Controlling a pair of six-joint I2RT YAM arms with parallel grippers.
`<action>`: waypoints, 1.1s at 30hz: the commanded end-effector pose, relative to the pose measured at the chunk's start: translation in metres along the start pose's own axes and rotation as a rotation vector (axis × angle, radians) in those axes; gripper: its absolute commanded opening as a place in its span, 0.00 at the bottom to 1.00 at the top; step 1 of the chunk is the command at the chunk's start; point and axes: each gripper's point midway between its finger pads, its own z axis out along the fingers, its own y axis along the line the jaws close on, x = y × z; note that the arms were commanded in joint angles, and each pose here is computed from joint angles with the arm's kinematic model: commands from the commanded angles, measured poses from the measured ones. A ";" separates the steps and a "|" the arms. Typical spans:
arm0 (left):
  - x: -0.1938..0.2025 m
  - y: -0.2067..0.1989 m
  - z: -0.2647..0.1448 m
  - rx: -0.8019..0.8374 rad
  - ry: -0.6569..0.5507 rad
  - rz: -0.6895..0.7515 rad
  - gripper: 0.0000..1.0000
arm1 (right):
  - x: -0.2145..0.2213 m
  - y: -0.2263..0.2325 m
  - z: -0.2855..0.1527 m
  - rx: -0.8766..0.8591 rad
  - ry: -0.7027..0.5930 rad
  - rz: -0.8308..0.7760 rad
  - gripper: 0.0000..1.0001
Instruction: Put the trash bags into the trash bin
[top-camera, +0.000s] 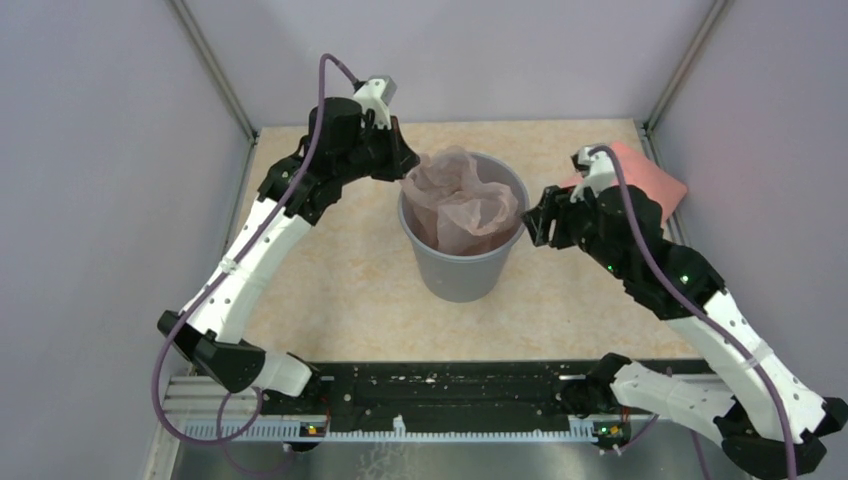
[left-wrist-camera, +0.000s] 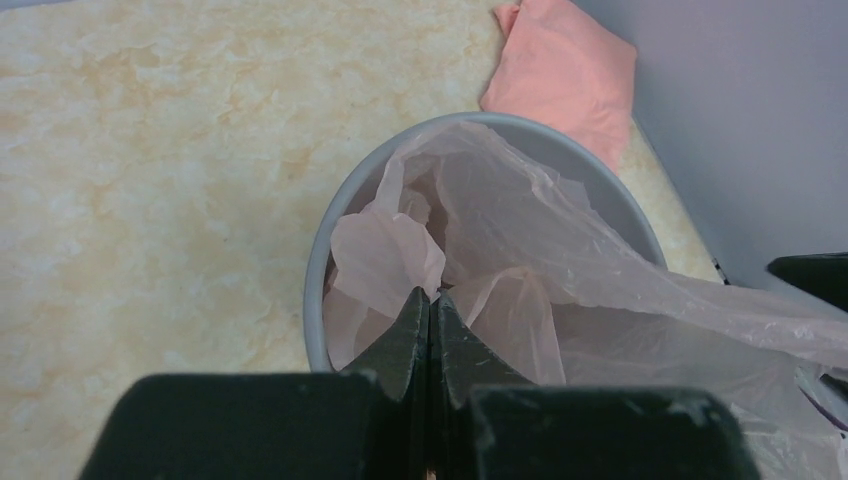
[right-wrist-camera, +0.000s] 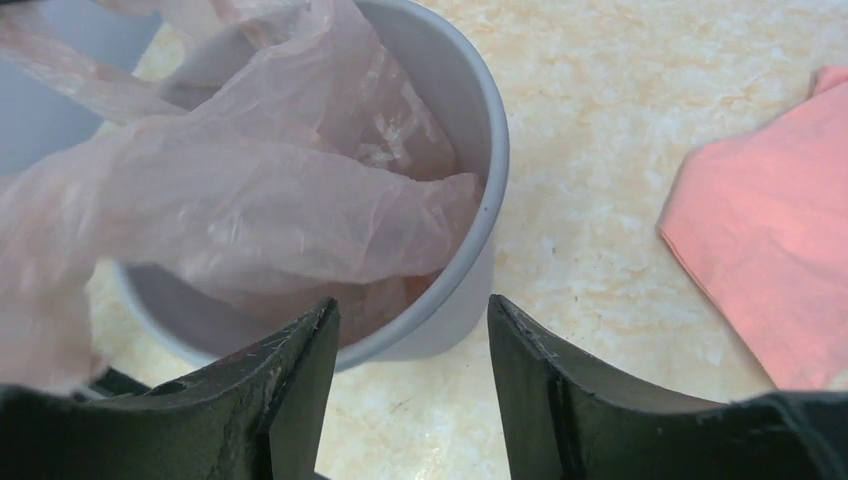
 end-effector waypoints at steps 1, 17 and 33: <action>-0.004 -0.003 -0.020 0.001 -0.040 0.041 0.00 | -0.017 0.013 -0.042 -0.098 -0.039 0.117 0.58; 0.002 -0.010 -0.015 0.040 -0.029 0.030 0.00 | -0.030 0.097 -0.072 -0.596 -0.075 0.530 0.81; 0.007 -0.011 -0.012 0.036 -0.021 0.022 0.00 | -0.047 0.112 -0.046 -0.614 -0.124 0.708 0.83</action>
